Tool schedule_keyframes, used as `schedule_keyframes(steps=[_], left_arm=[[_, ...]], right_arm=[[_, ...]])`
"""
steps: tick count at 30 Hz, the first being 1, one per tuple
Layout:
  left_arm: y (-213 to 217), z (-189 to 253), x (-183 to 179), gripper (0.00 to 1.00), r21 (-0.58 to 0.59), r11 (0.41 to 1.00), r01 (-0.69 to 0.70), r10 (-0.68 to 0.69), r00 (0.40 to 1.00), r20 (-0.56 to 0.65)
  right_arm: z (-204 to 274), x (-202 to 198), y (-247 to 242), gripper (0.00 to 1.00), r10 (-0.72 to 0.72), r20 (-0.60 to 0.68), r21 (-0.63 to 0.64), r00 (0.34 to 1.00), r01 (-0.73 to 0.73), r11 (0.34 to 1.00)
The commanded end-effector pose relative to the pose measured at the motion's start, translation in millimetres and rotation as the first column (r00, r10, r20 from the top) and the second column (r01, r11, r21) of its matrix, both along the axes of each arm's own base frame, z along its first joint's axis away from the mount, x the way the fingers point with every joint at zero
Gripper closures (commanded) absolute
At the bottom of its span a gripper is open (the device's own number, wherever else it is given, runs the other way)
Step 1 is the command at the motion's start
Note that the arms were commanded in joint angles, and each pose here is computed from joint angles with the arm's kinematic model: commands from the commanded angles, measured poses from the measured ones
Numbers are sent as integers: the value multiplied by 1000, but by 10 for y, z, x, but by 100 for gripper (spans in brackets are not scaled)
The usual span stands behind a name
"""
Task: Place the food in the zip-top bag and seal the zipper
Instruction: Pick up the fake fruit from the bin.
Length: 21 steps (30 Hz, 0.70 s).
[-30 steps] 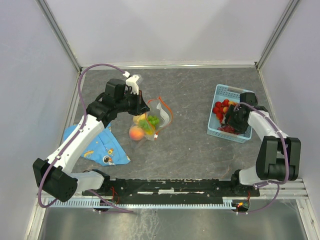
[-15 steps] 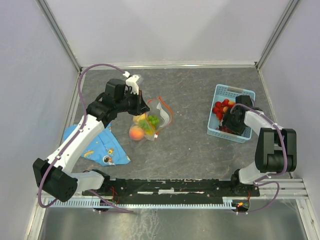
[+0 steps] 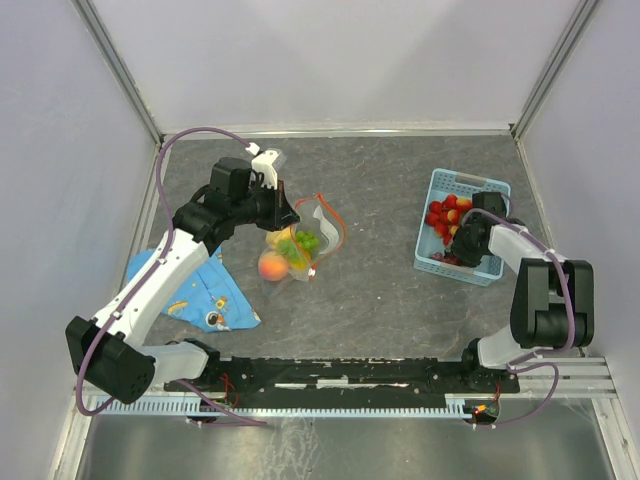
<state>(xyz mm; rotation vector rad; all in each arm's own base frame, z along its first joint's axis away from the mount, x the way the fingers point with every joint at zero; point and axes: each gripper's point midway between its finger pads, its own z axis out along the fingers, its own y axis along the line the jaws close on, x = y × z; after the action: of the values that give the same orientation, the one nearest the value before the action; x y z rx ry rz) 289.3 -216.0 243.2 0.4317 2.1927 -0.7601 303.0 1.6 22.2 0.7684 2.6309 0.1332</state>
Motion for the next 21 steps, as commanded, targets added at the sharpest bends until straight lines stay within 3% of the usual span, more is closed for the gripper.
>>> schedule_keyframes(steps=[1,11,21], left_arm=[[-40,162,42,97,-37,999,7,-5,998,56],[-35,170,43,97,-37,999,5,-3,998,59],[-36,174,41,97,-38,999,7,-5,998,60]], right_arm=[[238,187,23,60,-6,134,3,991,5,1000],[611,231,41,87,-16,255,13,967,13,1000],[1043,232,117,95,37,369,19,929,-48,999]])
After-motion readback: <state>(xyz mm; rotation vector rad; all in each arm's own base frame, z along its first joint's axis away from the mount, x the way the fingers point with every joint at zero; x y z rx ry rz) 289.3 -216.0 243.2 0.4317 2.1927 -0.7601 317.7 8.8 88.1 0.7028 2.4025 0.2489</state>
